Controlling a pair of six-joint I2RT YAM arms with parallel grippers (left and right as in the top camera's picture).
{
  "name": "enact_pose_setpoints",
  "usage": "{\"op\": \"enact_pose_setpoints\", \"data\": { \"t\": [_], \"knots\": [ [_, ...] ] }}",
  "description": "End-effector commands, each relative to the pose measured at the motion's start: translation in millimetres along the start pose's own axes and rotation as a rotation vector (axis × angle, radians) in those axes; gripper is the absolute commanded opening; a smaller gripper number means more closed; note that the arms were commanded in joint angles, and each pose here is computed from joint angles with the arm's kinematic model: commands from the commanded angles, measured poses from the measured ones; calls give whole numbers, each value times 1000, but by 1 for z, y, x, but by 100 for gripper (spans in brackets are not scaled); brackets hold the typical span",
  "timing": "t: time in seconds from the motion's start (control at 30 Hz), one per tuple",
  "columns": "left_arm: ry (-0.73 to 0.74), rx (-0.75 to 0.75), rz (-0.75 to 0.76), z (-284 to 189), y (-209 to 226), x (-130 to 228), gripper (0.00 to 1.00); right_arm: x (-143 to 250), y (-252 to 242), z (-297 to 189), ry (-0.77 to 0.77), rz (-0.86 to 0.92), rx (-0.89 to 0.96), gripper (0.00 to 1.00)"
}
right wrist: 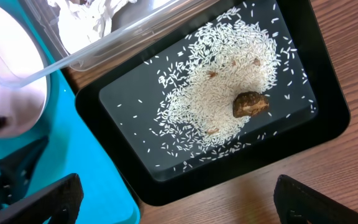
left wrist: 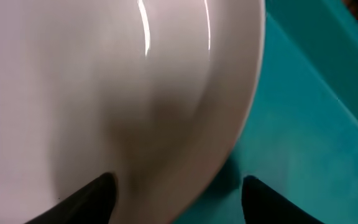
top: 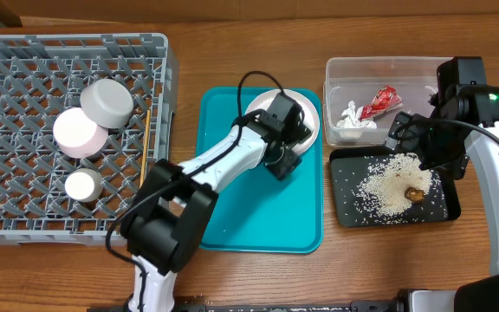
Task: Sort waste into correct bins and load items into the dishwasher
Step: 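Reach the left gripper to the white plate and grasp its rim, then carry the white plate to the dish rack and stand it upright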
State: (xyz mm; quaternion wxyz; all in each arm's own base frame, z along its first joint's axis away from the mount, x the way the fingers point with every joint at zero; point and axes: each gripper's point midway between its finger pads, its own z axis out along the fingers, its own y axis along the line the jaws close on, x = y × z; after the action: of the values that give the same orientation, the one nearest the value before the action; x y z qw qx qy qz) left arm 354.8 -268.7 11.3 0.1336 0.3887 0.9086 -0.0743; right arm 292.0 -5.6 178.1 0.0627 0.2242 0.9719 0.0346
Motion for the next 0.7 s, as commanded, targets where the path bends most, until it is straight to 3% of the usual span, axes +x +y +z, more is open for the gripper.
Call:
{"op": "enact_pose_setpoints", "data": {
  "t": [0.0,0.13,0.3,0.5,0.67],
  "knots": [
    [117,-36,10,4,9,27,37,-5,1,-14,-52,0,-16,100],
    [201,-65,-11,-2,12,47,7,-5,1,-14,-54,-1,-18,100],
    [194,-74,-92,-8,11,45,4,-4,1,-14,-49,0,-15,100],
    [-62,-119,-216,-100,27,-1,4,-4,1,-14,-47,-1,-14,100],
    [-329,-146,-437,-207,77,-3,4,-4,1,-14,-48,-1,-15,100]
  ]
}}
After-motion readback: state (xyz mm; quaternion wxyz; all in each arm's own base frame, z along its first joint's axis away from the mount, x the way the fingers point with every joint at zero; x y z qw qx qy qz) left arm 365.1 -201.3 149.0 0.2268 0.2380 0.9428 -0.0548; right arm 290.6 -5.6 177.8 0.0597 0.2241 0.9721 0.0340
